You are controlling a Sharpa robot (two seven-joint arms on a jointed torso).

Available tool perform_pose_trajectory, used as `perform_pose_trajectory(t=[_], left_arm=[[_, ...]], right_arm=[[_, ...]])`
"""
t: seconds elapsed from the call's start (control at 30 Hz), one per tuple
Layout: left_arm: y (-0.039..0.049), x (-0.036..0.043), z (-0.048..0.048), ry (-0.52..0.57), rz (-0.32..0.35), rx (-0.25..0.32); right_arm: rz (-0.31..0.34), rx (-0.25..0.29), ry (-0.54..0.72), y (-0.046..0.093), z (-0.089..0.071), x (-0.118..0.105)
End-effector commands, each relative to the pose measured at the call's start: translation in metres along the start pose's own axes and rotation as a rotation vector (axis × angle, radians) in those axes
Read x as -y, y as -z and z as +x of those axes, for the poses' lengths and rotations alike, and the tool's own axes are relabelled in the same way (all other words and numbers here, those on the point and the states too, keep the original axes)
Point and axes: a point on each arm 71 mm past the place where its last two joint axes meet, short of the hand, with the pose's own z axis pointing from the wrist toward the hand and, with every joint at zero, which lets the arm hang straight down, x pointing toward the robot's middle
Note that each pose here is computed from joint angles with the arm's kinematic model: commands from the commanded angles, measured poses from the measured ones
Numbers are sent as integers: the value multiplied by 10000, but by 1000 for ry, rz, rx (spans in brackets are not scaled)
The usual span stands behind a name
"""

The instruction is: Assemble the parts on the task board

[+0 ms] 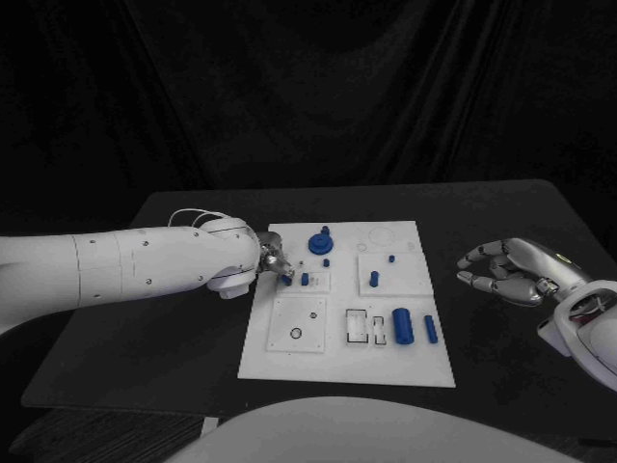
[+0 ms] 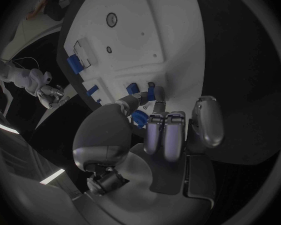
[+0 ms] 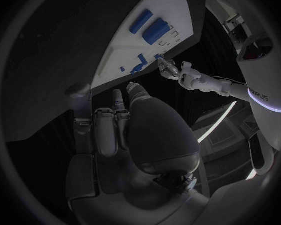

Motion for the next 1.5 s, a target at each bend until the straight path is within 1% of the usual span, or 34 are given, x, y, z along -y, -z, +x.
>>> perform_pose_trajectory(t=[0.03,0.67,1.1,1.5], left_arm=[[-4,-11,70,-11,-2,-29],[4,-10,91,-15,-3,-38],[-19,-34,78,-14,-12,-35],[-22,-63,83,-23,-36,-48]], right_arm=[[17,-4,1,3,13,12],[20,-9,0,-3,26,9],[20,-11,0,-4,27,9],[20,-14,0,-6,32,8]])
